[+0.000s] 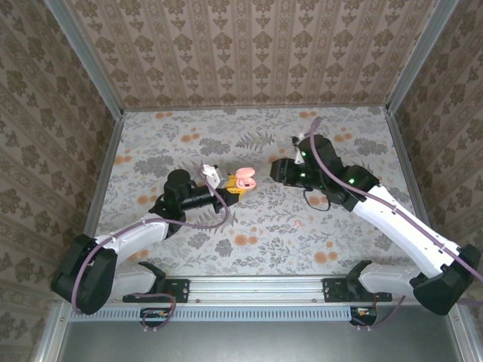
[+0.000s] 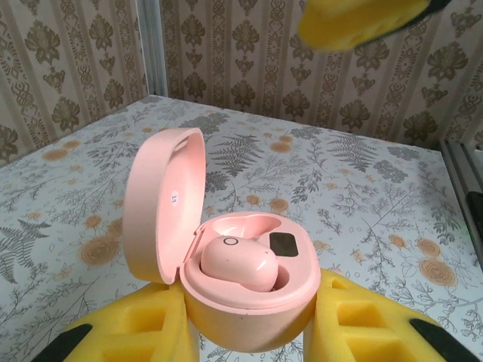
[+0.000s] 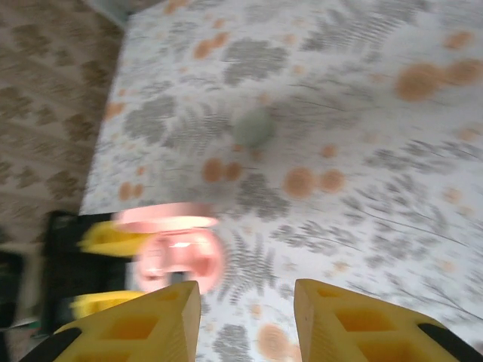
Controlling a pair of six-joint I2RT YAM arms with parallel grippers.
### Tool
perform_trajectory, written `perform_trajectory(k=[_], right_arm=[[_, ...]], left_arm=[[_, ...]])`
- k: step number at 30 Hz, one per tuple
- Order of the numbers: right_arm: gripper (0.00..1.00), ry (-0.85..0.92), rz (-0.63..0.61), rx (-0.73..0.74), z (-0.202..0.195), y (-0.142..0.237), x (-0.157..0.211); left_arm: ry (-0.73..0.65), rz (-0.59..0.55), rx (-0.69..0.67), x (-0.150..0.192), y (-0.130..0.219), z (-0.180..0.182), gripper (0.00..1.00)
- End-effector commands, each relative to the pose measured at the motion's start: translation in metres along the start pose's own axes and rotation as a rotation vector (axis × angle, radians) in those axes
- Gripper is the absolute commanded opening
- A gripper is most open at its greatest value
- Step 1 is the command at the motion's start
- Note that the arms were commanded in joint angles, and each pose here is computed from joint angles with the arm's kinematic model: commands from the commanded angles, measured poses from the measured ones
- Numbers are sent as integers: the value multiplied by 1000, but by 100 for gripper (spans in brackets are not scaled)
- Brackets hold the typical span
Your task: Insert the wireless bluetooth earbuds into the charging case
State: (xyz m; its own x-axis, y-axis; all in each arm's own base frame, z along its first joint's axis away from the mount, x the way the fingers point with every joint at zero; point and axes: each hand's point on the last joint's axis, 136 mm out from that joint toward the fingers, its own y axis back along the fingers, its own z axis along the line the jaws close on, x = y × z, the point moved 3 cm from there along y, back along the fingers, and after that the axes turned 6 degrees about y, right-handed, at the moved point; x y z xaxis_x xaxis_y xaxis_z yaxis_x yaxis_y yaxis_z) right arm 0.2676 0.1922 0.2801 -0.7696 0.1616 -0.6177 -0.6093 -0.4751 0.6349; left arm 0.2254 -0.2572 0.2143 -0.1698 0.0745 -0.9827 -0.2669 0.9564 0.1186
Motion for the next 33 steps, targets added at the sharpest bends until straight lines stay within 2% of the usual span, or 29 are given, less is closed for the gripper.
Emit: perform_trajectory(k=[1, 8, 13, 23, 33], right_arm=[[38, -81, 161, 87, -42, -7, 40], [38, -171, 285, 195, -96, -29, 91], [38, -221, 337, 235, -121, -43, 114], [32, -251, 435, 281, -143, -73, 146], [29, -195, 479, 278, -151, -96, 154]], left_arm=[[-58, -64, 59, -15, 3, -10, 18], [-66, -90, 151, -26, 0, -20, 18], [-65, -67, 159, -25, -3, -19, 18], [-62, -48, 142, -21, -2, -18, 18], [-60, -39, 136, -19, -1, -18, 18]])
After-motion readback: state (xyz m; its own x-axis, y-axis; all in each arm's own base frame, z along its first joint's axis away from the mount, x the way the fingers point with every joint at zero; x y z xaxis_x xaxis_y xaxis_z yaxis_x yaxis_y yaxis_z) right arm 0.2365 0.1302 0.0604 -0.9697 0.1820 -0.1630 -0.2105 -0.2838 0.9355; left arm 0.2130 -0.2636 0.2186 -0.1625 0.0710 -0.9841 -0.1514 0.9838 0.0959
